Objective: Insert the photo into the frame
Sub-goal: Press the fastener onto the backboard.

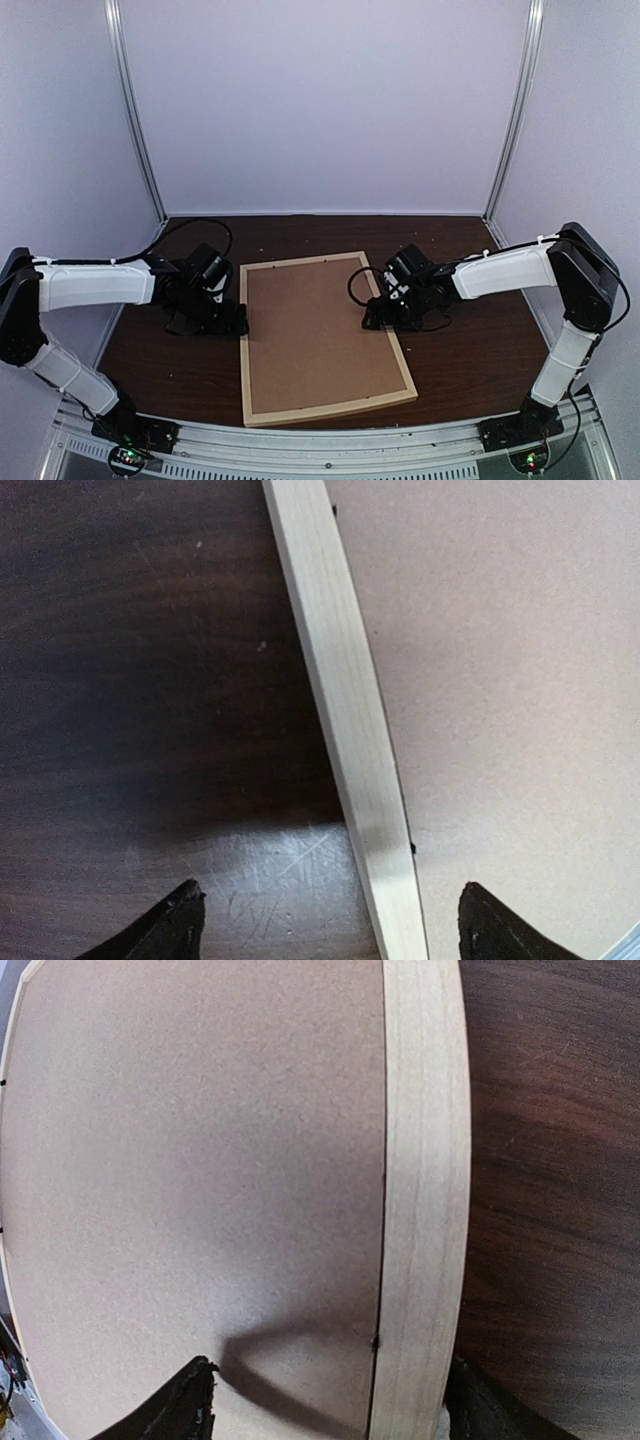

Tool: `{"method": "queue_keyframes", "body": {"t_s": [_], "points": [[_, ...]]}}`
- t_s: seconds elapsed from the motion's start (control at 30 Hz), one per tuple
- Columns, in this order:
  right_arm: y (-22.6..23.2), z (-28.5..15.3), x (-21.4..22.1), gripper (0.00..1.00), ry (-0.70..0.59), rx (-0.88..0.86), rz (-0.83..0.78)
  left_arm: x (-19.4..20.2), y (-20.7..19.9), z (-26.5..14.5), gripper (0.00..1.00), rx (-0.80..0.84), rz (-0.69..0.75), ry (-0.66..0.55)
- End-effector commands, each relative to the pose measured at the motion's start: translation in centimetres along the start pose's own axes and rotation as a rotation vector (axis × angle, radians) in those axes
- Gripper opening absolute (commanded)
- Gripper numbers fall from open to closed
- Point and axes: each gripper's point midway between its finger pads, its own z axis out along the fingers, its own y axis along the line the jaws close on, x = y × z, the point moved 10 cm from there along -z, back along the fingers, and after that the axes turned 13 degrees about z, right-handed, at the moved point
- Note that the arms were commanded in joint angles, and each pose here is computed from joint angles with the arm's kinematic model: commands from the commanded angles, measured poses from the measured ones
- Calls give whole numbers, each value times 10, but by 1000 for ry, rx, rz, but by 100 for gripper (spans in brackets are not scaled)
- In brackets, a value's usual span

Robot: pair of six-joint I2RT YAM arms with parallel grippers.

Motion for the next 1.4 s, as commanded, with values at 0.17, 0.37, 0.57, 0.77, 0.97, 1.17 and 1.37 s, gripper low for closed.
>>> {"method": "queue_keyframes", "body": {"t_s": [0.17,0.37,0.57,0.77,0.97,1.17,1.37], "points": [[-4,-14,4,80,-5,99,-48,-16,5,-37,91,18,-5,-170],[-5,-14,8,79,11,94,-57,-25,9,-32,92,68,-18,-148],[-2,-17,19,80,43,74,-95,-19,2,-21,92,178,-22,-104],[-1,-23,36,82,81,102,-158,-2,-3,-9,93,238,-44,-69],[-5,-36,52,84,81,117,-196,13,-16,-4,93,221,-10,-44],[-12,-59,67,91,57,98,-253,14,-17,-5,93,207,-14,-70],[-20,-74,87,96,66,85,-293,0,-16,-9,95,138,25,-101]]}}
